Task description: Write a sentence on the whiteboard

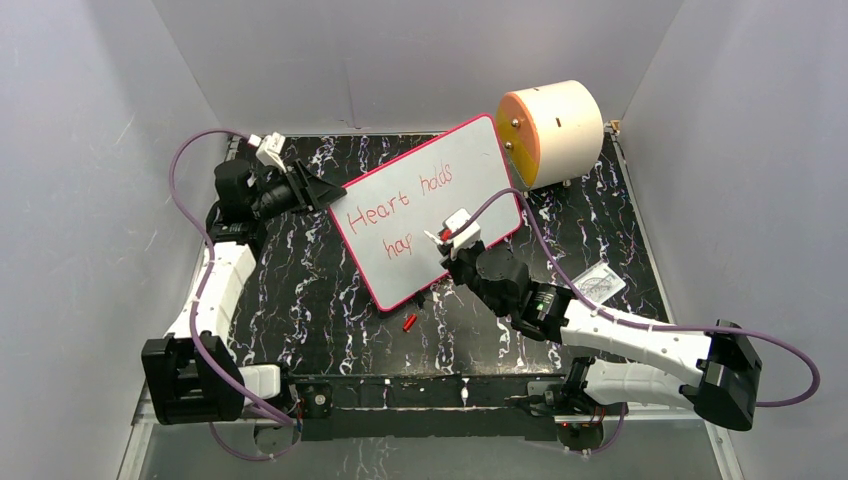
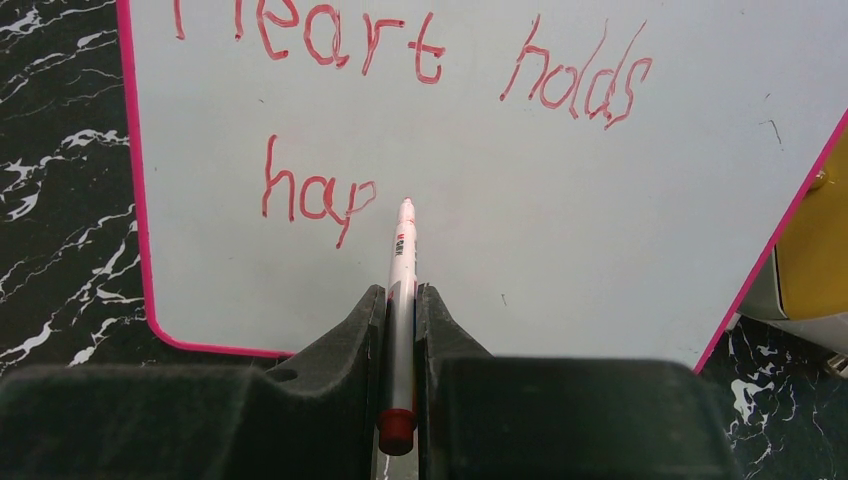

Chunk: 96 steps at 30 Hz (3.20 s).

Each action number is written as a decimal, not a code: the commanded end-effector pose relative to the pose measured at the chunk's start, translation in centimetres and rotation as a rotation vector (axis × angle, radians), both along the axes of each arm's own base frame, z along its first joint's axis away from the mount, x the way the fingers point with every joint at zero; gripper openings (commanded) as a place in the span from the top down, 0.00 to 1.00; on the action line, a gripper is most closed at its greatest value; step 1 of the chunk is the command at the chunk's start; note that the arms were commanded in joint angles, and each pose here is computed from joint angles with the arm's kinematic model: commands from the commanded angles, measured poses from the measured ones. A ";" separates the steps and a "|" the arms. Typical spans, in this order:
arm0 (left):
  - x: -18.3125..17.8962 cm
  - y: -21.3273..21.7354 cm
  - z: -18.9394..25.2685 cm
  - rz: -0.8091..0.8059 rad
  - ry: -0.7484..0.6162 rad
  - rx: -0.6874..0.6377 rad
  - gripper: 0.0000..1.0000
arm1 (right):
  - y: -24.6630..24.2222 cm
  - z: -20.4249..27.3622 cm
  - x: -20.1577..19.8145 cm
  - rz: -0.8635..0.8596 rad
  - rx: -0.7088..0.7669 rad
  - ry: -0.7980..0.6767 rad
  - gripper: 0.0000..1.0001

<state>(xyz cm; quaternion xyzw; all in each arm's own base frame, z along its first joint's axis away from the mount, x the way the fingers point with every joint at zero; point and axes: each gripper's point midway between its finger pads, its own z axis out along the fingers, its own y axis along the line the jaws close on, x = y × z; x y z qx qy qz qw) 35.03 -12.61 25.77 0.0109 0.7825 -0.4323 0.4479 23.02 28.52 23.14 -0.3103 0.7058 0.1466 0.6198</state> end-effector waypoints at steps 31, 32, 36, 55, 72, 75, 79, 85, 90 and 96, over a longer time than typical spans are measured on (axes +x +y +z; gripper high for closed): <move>-2.4 -2.4 -2.3 -0.315 -0.109 0.027 1.00 | 3.0 0.5 0.6 0.017 0.002 -0.081 1.00; -2.5 -2.3 -2.5 -0.317 -0.110 0.031 1.00 | 3.0 0.2 0.7 0.010 -0.007 -0.081 1.00; -2.5 -2.2 -2.8 -0.317 -0.109 0.050 1.00 | 2.8 -0.1 0.9 -0.013 -0.010 -0.079 1.00; -2.7 -2.3 -3.0 -0.326 -0.106 0.053 1.00 | 3.4 -0.9 1.7 -0.039 -0.011 -0.091 1.00; -2.8 -2.3 -2.9 -0.332 -0.105 0.048 1.00 | 3.7 -1.9 2.1 -0.049 -0.039 -0.096 1.00; -2.8 -2.3 -2.9 -0.331 -0.105 0.048 1.00 | 3.7 -2.2 2.1 -0.049 -0.053 -0.089 1.00; -2.7 -2.3 -2.9 -0.329 -0.103 0.048 1.00 | 3.6 -2.7 1.9 -0.047 -0.069 -0.073 1.00; -2.8 -2.3 -2.9 -0.331 -0.103 0.047 1.00 | 3.4 -4.3 1.5 -0.037 -0.110 -0.015 1.00; -2.8 -2.3 -2.9 -0.331 -0.101 0.046 1.00 | 3.4 -5.2 0.8 -0.011 -0.120 0.030 1.00; -2.8 -2.3 -2.9 -0.331 -0.101 0.046 1.00 | 3.4 -6.0 0.1 0.011 -0.131 0.074 1.00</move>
